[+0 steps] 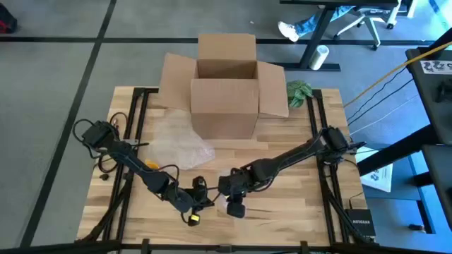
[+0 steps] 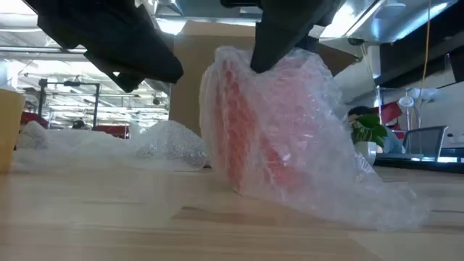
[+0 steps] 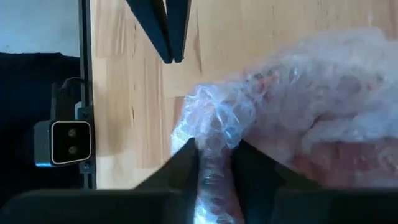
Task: Wrap mug
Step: Put the wrapped red mug into the box
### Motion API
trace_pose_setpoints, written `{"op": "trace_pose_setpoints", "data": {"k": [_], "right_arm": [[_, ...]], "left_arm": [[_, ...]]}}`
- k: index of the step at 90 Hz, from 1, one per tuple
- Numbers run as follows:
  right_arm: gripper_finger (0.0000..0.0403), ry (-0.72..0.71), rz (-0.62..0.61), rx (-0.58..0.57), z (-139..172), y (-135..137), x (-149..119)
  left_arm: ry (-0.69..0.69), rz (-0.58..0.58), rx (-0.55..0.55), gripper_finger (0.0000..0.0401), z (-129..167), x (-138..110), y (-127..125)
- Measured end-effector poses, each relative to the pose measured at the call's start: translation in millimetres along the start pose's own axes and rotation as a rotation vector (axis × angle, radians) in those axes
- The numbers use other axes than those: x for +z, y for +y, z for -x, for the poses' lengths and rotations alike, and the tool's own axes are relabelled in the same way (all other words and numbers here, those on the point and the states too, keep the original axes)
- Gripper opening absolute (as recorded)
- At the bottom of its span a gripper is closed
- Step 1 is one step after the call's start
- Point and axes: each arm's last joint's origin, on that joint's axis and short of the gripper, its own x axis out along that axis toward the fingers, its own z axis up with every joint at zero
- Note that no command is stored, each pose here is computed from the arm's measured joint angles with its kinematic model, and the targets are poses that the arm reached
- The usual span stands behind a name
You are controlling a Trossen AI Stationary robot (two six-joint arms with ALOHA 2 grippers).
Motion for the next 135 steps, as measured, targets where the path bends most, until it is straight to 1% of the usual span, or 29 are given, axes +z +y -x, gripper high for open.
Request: {"op": "trace_pose_setpoints", "data": {"k": [4, 11, 29, 42, 54, 61, 74, 81, 89, 102, 111, 125, 135], "right_arm": [[0.0015, 0.001, 0.014, -0.005, 0, 0, 0], [0.0016, 0.002, 0.014, -0.023, 1, -1, -1], [0.0006, 0.047, 0.034, -0.128, 18, 2, 5], [0.0001, 0.086, 0.057, -0.184, 39, 8, 13], [0.0000, 0.091, 0.077, -0.258, 63, 13, 20], [0.0000, 0.098, 0.080, -0.276, 75, 16, 22], [0.0000, 0.060, 0.090, -0.310, 101, 22, 30], [0.0000, 0.036, 0.094, -0.335, 118, 25, 34], [0.0000, -0.015, 0.094, -0.345, 141, 28, 40], [0.0000, -0.106, 0.074, -0.328, 185, 29, 50], [0.0000, -0.181, 0.066, -0.323, 209, 22, 53], [0.0000, -0.256, 0.014, -0.323, 246, 4, 49], [0.0000, -0.350, 0.009, -0.324, 273, -5, 47]], "left_arm": [[0.000, 0.000, 0.000, 0.0000, 0, 0, 0], [0.000, 0.000, 0.000, 0.0000, 0, 0, 0], [0.001, 0.000, 0.001, 0.0000, 0, 0, 0], [0.000, 0.001, 0.000, 0.0000, 0, 0, 0], [-0.005, -0.009, 0.005, 0.0000, 0, 0, 0], [-0.018, -0.024, 0.007, 0.0000, 0, 1, 0], [-0.055, -0.057, 0.003, 0.0000, -1, 7, 1], [-0.054, -0.052, 0.020, 0.0000, -3, 9, 7], [-0.059, -0.056, 0.041, 0.0000, -6, 12, 14], [-0.059, -0.080, 0.069, 0.0000, -10, 18, 27], [-0.051, -0.094, 0.076, 0.0000, -13, 22, 37], [-0.058, -0.113, 0.079, 0.0000, -18, 30, 51], [-0.081, -0.117, 0.067, 0.0000, -20, 32, 64]]}}
